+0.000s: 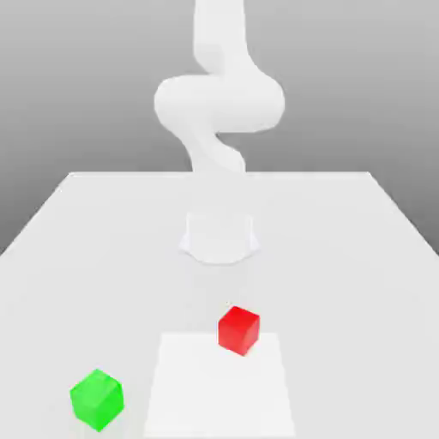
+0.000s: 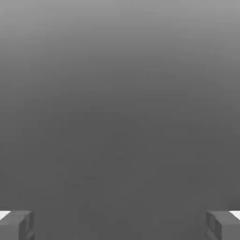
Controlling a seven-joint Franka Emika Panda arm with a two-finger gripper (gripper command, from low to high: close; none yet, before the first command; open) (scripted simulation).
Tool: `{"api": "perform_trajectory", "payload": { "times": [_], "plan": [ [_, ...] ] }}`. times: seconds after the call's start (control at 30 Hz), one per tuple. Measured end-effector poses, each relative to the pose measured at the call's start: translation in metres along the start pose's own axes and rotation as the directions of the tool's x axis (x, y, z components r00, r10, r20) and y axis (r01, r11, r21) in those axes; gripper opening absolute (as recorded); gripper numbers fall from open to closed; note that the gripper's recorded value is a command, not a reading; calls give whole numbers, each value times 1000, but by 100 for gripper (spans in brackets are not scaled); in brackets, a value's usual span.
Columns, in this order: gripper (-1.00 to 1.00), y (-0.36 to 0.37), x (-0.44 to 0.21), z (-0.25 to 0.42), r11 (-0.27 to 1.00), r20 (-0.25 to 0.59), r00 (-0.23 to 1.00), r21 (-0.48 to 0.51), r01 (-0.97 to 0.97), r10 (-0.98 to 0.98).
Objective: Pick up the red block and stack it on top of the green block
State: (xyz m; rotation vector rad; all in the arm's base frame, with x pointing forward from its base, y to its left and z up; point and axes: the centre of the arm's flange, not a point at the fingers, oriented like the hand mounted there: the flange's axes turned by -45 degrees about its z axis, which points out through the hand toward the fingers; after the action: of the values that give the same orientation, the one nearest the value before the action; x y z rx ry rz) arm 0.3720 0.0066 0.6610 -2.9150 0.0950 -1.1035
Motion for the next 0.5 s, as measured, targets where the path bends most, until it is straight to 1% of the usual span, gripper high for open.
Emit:
{"api": "perform_trajectory", "payload": {
  "times": [0.13,0.27,0.4,0.5],
  "plan": [
    [0,-7,-42,96,995,145,984,-24,-99,101],
    [0,-10,-103,176,978,280,937,-79,-192,207],
    [0,-10,-183,240,947,405,856,-167,-275,320],
    [0,-7,-257,277,910,488,769,-259,-325,413]
  ]
}}
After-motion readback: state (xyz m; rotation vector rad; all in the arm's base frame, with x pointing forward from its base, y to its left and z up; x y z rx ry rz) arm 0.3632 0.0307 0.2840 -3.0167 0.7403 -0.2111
